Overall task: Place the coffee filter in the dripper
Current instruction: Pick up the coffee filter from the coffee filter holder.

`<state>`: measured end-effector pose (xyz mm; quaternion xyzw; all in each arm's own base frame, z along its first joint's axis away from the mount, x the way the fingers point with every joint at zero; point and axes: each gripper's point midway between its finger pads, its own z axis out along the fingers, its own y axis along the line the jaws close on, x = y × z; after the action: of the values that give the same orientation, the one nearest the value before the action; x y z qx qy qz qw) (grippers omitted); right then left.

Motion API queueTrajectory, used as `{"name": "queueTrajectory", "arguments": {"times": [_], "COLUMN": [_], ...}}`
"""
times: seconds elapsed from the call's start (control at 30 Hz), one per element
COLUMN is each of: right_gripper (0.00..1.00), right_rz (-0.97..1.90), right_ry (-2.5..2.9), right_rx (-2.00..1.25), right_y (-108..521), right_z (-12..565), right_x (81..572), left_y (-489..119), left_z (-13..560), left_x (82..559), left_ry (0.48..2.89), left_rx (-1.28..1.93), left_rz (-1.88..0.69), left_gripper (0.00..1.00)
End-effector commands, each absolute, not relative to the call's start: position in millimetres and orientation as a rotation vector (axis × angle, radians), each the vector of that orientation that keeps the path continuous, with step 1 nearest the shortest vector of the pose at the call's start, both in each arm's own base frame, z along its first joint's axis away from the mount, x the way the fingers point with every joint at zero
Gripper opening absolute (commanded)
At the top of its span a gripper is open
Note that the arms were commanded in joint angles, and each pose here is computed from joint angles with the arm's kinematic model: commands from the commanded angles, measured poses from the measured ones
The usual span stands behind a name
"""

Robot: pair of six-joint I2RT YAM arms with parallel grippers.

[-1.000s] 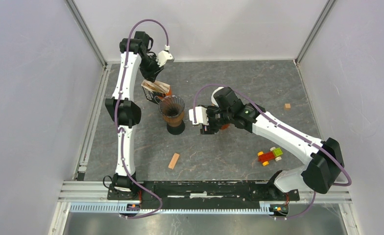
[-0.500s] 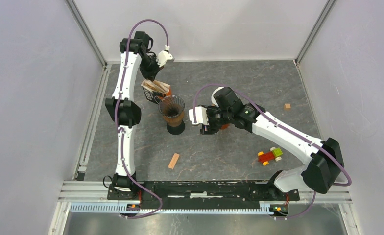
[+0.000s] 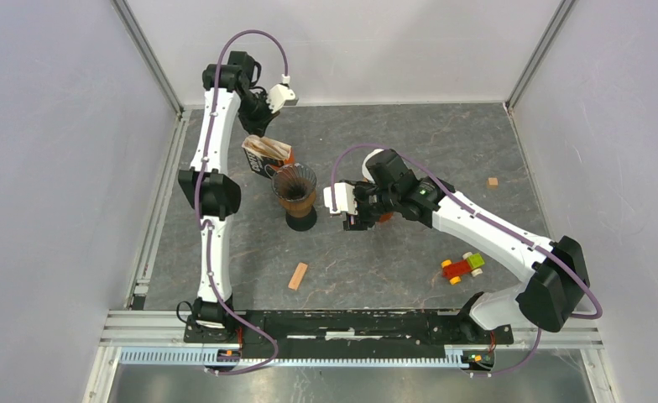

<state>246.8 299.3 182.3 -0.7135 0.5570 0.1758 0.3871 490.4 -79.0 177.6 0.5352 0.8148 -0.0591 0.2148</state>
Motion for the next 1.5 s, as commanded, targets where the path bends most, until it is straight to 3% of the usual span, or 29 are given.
{"name": "queueTrajectory", "arguments": {"times": [0.0, 0.07, 0.2, 0.33, 1.47], "right_gripper": [0.67, 0.67, 0.67, 0.67, 0.67], "right_rz": [0.438, 0.44, 0.439, 0.441, 0.459], "right_ry": [1.397, 1.397, 1.397, 1.399, 1.42], "right_rx": [-1.815, -1.815, -1.815, -1.817, -1.848], "right_y": [301, 301, 301, 301, 301], "right_z": [186, 186, 185, 184, 174], "right_x": [251, 251, 251, 251, 249], "left_y": [-79, -78, -72, -69, -69], "left_z": [218, 215, 205, 193, 176], "left_x": [470, 470, 473, 477, 483], "left_ry": [2.177, 2.183, 2.212, 2.241, 2.262], "left_rx": [1.534, 1.544, 1.563, 1.57, 1.582], "left_rz": [-0.156, -0.148, -0.118, -0.109, -0.122], "left_gripper": [0.02, 0.03, 0.29, 0.37, 0.38]}}
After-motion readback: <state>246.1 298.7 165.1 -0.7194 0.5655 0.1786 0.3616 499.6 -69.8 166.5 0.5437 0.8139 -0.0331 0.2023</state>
